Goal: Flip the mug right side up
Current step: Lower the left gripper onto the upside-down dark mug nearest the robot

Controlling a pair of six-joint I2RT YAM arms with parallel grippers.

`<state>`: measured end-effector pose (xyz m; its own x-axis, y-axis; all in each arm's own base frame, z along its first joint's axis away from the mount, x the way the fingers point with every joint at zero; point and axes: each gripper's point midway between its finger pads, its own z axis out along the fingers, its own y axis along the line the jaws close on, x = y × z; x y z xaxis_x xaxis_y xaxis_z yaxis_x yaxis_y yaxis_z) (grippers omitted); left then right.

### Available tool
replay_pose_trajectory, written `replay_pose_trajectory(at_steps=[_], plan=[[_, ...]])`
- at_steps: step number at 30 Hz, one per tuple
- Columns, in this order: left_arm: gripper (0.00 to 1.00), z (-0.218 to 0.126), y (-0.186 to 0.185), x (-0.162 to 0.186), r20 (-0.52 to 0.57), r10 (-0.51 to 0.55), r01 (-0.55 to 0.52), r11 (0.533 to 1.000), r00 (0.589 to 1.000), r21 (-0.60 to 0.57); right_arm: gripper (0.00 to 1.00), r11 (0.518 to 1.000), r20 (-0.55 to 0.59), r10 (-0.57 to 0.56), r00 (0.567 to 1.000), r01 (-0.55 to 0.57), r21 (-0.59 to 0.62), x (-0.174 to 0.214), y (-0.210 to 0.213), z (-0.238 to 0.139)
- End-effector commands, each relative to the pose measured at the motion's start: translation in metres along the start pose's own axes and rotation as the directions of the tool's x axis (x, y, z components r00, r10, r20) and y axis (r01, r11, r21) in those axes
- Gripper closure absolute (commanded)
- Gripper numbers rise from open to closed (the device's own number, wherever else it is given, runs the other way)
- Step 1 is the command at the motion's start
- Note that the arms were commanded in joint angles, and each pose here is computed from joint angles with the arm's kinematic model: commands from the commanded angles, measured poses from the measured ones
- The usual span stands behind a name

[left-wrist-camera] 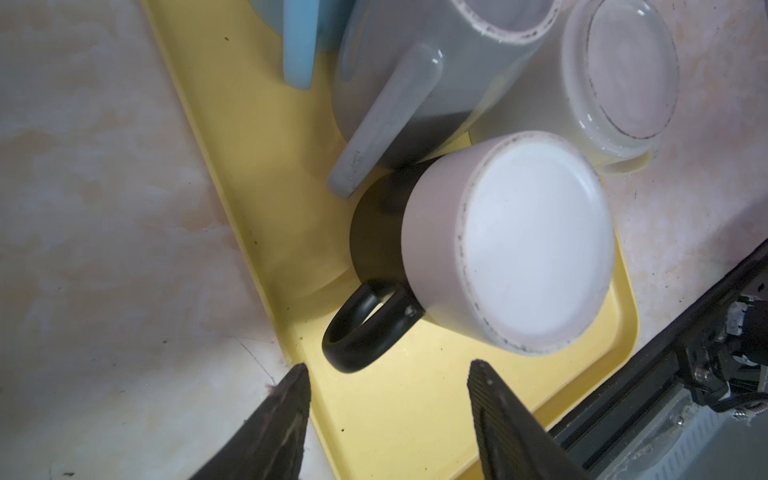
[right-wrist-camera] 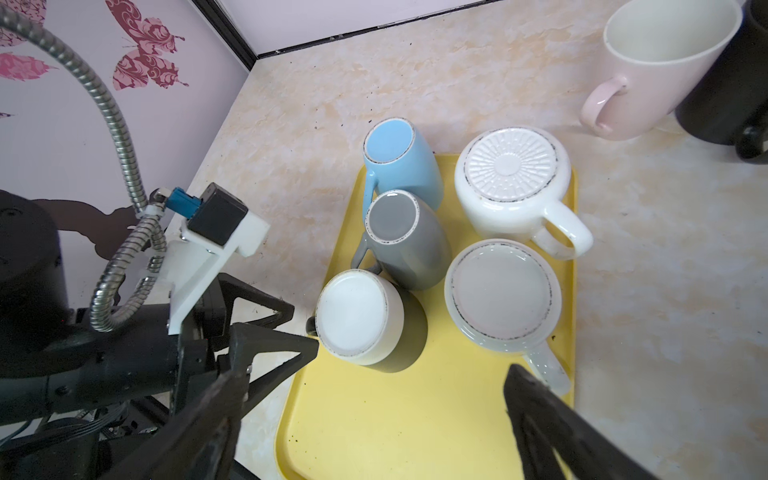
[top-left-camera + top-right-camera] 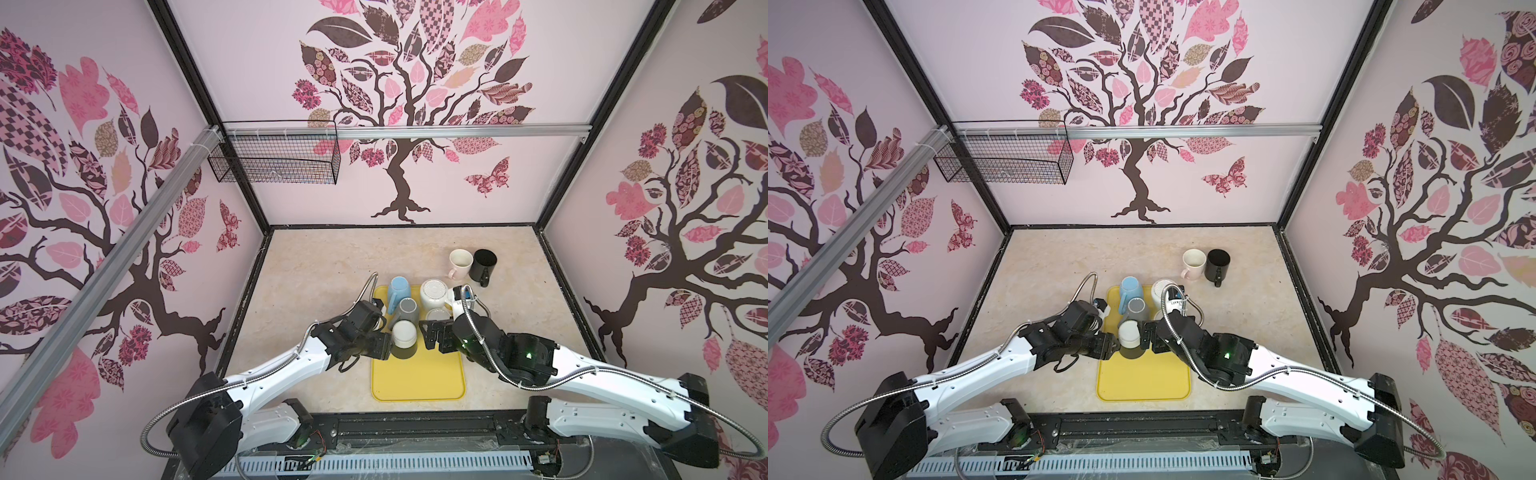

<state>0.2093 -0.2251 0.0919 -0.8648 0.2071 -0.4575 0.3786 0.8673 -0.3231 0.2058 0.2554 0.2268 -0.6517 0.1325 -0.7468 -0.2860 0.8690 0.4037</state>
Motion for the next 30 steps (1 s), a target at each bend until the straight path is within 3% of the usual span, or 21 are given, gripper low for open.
replay_pose_trajectory(at_steps=[1,12,21,30], plan=[[0.36,0.011,-0.006,0.003,0.000,0.032,-0.032,0.999,1.000,0.044,0.02,1.000,0.025,0.007,1.000,-0.006,-0.005,-0.008,0.003,-0.002],[0.36,0.028,-0.005,0.014,-0.034,0.037,-0.035,0.997,0.999,0.063,0.01,1.000,0.015,0.005,1.000,-0.005,-0.003,-0.004,0.003,0.001],[0.47,0.022,-0.012,0.019,-0.013,0.042,-0.041,0.994,0.999,0.098,0.01,1.000,0.016,0.014,1.000,-0.014,-0.011,-0.003,0.001,-0.001],[0.49,0.023,-0.030,0.037,-0.041,0.072,-0.064,0.984,0.997,0.167,0.01,0.999,0.020,0.024,1.000,-0.024,-0.026,0.003,-0.004,-0.003]])
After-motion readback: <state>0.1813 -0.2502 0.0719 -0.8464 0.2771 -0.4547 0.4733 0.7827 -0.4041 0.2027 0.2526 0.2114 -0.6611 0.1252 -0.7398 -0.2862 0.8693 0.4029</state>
